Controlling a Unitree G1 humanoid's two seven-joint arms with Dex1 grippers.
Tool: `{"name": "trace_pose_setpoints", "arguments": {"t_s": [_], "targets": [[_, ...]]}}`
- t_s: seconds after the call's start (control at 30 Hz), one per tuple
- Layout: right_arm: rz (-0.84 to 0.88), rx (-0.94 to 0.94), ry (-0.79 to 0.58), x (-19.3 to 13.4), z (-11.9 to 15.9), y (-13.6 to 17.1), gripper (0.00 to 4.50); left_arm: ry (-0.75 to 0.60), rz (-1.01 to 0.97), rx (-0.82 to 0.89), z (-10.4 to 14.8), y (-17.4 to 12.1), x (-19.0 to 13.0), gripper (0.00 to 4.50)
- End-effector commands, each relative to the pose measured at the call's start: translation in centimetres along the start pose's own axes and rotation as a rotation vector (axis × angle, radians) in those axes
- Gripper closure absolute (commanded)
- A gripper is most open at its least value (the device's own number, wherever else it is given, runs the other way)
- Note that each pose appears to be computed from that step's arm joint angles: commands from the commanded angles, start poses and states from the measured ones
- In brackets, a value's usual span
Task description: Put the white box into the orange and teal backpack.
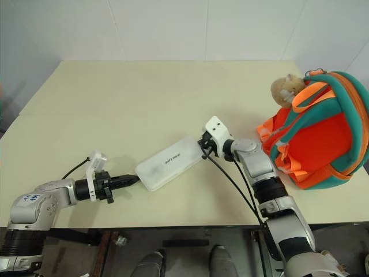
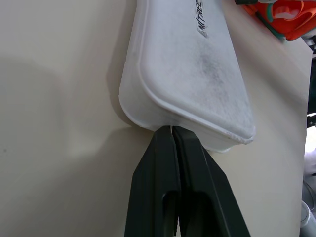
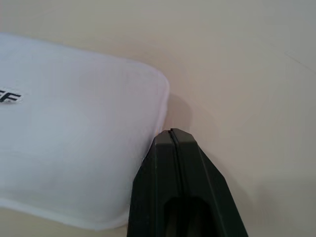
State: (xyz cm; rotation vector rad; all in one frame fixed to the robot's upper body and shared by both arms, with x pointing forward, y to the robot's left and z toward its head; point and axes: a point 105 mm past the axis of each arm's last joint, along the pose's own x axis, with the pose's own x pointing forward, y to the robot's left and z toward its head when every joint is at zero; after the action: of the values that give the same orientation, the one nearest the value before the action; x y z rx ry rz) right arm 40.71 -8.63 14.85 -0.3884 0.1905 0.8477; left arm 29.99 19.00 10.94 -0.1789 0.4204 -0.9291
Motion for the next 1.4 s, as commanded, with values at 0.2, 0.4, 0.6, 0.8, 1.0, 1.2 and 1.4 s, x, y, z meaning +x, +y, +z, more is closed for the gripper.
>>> {"name": "trace_pose_setpoints", "arguments": {"t_s": [0.2,0.4,0.6,0.8,1.0,1.2,1.4], "targets": [[0.102,-0.018,-0.008,-0.8,0.7,2.0,4.50,-0.061,-0.007,0.080,1.8,0.2,0.5,4.45],[0.114,-0.017,0.010,-1.3,0.4,2.2,4.50,-0.074,0.013,0.105,2.1,0.8,0.5,4.45],[0.147,-0.026,0.036,-2.3,-0.1,2.8,4.50,-0.080,0.030,0.133,2.3,1.4,0.6,4.45],[0.188,-0.023,0.062,-3.6,-0.5,4.0,4.50,-0.079,0.020,0.140,2.3,1.5,1.0,4.45],[0.211,-0.018,0.099,-5.2,-1.0,5.0,4.50,-0.060,0.000,0.142,2.2,1.4,1.3,4.45],[0.246,-0.003,0.131,-6.4,-1.4,6.0,4.50,-0.035,-0.027,0.149,2.2,1.3,1.7,4.45],[0.252,0.012,0.151,-7.2,-1.7,6.5,4.50,0.001,-0.056,0.154,1.9,0.8,2.2,4.45]]}}
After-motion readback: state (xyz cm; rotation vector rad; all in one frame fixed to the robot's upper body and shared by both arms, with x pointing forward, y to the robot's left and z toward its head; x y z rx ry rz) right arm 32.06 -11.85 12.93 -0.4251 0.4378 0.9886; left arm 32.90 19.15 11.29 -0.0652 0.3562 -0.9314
